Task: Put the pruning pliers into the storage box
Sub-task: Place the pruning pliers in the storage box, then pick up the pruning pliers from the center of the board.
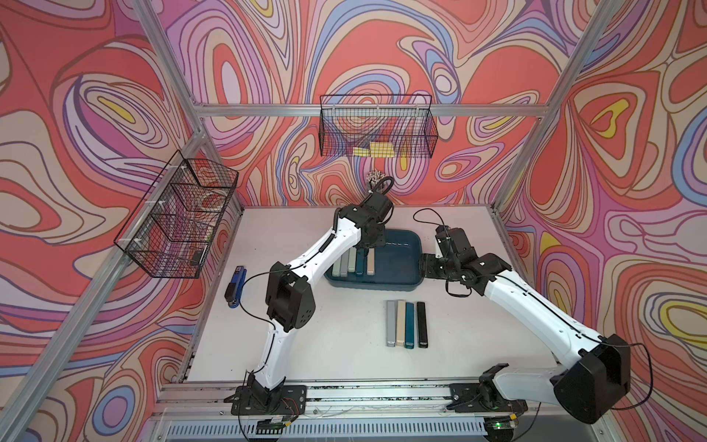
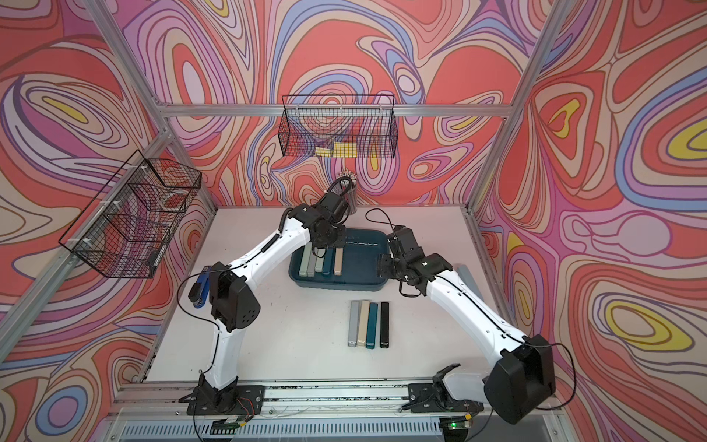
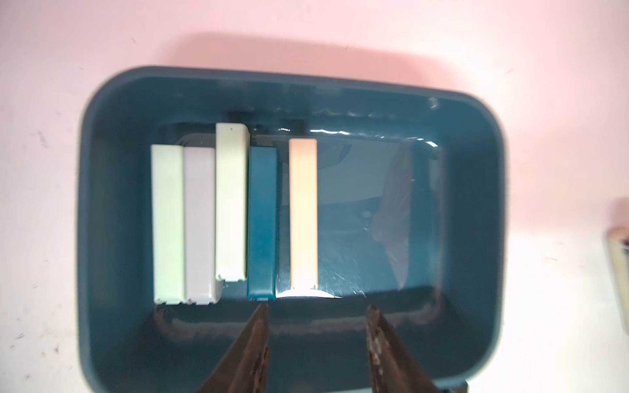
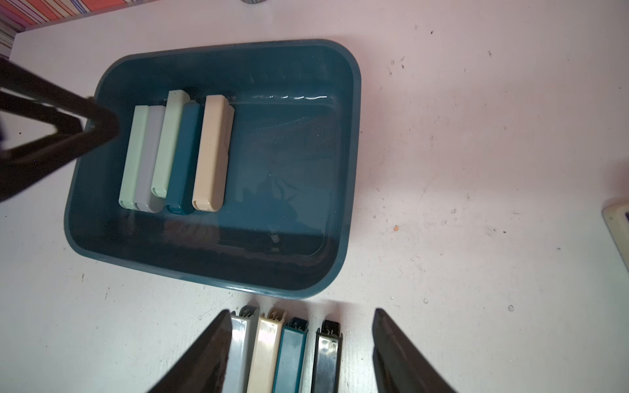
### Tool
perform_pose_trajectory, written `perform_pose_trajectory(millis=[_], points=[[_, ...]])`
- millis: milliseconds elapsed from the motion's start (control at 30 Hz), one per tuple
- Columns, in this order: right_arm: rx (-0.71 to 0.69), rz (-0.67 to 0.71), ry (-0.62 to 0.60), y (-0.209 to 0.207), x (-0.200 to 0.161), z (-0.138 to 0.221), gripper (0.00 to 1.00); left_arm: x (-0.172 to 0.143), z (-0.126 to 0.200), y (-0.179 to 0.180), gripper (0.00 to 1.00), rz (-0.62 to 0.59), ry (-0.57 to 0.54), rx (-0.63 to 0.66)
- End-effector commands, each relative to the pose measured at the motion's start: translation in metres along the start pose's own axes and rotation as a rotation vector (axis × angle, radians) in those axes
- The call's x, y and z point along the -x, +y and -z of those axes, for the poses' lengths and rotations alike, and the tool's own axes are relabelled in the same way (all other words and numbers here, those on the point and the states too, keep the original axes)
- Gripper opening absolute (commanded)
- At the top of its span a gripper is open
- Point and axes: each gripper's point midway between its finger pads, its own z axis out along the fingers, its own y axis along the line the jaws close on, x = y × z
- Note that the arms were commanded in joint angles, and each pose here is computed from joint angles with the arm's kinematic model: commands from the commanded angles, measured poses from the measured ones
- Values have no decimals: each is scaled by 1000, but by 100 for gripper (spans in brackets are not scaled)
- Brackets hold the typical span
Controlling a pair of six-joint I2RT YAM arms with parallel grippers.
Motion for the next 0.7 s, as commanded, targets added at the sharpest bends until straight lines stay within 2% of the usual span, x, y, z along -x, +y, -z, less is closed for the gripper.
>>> perform_pose_trajectory(millis=[0,167,267,367,533,667], points=[[-3,22,-37,4,16,7,67,-32,18,17,50,-41,44,52],[-18,45,-58,4,26,9,67,-98,22,17,54,-82,109,-3],[-34,61,-69,3,30,6,67,-147,12,10,56,-91,161,-68],[-50,73,-74,2,35,3,67,-184,7,8,56,-97,202,-74],[-35,64,-73,6,36,-2,67,-227,-2,-6,56,-97,261,-99],[-29,48,-60,6,32,-6,67,-241,-7,-23,56,-100,275,-144]])
